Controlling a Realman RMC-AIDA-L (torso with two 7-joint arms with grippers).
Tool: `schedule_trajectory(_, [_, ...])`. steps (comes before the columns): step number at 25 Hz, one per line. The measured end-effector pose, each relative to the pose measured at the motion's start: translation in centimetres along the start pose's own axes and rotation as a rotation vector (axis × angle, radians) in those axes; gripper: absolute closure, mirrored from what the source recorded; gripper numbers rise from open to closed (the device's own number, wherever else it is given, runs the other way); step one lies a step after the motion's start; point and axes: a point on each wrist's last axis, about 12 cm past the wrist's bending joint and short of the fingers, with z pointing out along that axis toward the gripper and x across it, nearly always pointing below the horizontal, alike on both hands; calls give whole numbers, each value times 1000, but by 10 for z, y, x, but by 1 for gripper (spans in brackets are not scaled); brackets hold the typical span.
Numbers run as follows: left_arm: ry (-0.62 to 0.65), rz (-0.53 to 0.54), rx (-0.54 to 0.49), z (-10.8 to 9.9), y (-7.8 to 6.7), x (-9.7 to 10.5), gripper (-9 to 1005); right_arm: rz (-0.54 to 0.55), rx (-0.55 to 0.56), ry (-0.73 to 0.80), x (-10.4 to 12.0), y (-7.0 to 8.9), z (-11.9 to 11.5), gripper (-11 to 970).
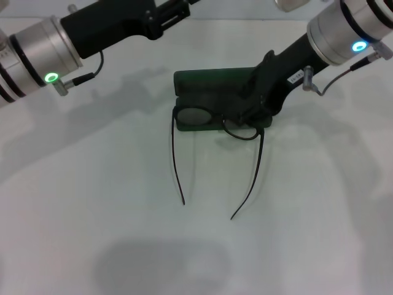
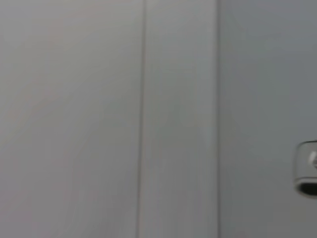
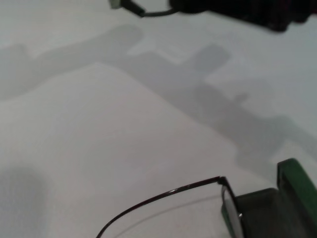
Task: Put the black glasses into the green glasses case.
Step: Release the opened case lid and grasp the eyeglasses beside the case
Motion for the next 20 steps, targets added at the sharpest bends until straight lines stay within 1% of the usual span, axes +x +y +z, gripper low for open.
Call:
schedule_trajectory(3, [-9, 12, -28, -6, 2, 0, 476, 7, -11, 4, 1, 1, 1, 441])
schedule_trajectory(8, [-18, 35, -37, -7, 4, -1, 476, 30, -27, 34, 5, 1, 8, 381])
schedule_trajectory(16, [-28, 76, -24, 1, 2, -3, 476, 49, -44, 82, 10, 2, 24, 383])
schedule_trajectory(20, [-29, 81, -13, 5, 0, -3, 476, 13, 8, 120, 11, 1, 35, 384])
